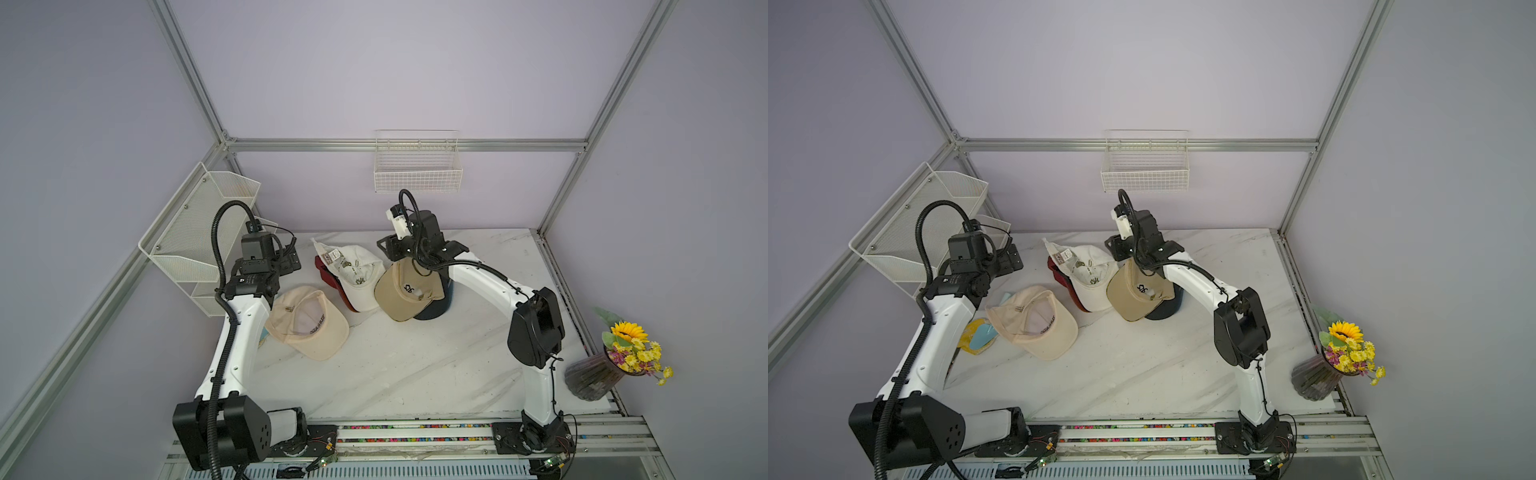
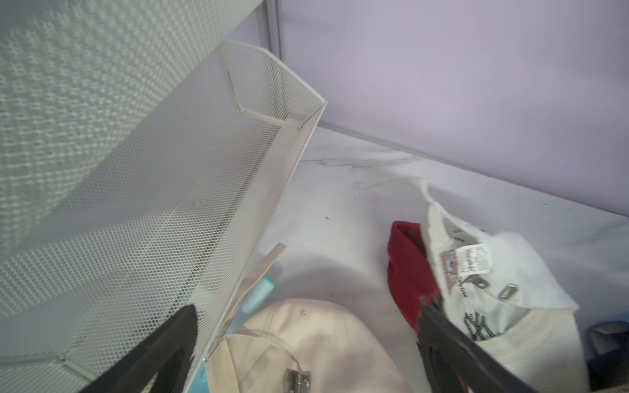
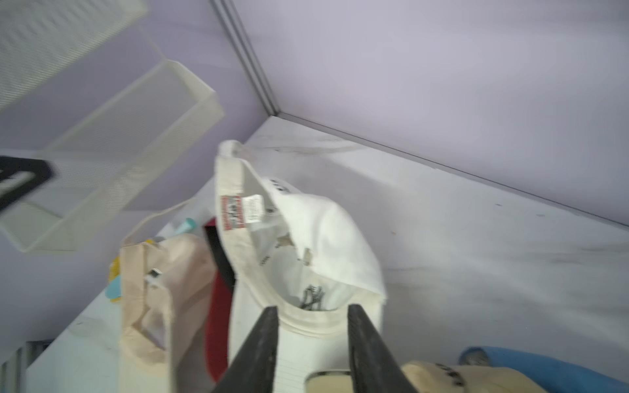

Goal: Open the adjustable buckle of the baseball cap
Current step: Place the baseball cap at the center of the board, then move the baseball cap to the center of the board.

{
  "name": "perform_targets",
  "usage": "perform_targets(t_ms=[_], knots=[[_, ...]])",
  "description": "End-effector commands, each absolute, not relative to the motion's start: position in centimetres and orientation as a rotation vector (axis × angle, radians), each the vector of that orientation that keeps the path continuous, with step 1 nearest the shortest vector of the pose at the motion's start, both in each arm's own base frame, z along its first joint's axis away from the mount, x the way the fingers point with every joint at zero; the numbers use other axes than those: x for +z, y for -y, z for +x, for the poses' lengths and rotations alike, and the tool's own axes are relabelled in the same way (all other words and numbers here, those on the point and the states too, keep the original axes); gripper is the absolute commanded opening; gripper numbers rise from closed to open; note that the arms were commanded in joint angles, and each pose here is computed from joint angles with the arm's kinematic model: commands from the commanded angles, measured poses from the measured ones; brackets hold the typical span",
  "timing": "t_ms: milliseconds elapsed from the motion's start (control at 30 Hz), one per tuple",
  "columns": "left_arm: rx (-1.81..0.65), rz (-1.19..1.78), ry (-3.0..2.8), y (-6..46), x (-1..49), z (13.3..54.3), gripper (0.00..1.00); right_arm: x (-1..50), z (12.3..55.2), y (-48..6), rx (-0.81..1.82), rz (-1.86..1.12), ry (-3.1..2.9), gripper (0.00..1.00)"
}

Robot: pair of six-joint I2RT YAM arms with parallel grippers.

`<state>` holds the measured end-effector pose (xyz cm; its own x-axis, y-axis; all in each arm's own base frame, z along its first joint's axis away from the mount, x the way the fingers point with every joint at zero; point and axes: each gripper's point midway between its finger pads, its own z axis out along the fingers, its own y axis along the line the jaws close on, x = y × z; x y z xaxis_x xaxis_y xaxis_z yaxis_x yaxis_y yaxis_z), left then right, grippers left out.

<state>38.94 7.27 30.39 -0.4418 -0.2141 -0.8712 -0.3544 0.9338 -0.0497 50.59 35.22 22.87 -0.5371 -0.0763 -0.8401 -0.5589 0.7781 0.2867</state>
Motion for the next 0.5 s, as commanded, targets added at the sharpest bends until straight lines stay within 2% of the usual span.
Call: perform_targets(t_ms=[0,267,467], knots=[[0.062,-0.341,-1.886,-4.8,36.5,39.1,1.00,13.4,50.7,-32.0,0.566,-0.408,-2.327,0.26],[-0.080,-0.213,-1.849,-0.8,38.1,40.2,1.00,7.1,49.5,-26.5,0.381,-0.292,-2.484,0.24],[-0.133,-0.040,-1.895,3.8,37.0,42.1,1.00,2.7,47.9,-19.7,0.135,-0.204,-2.618,0.24]])
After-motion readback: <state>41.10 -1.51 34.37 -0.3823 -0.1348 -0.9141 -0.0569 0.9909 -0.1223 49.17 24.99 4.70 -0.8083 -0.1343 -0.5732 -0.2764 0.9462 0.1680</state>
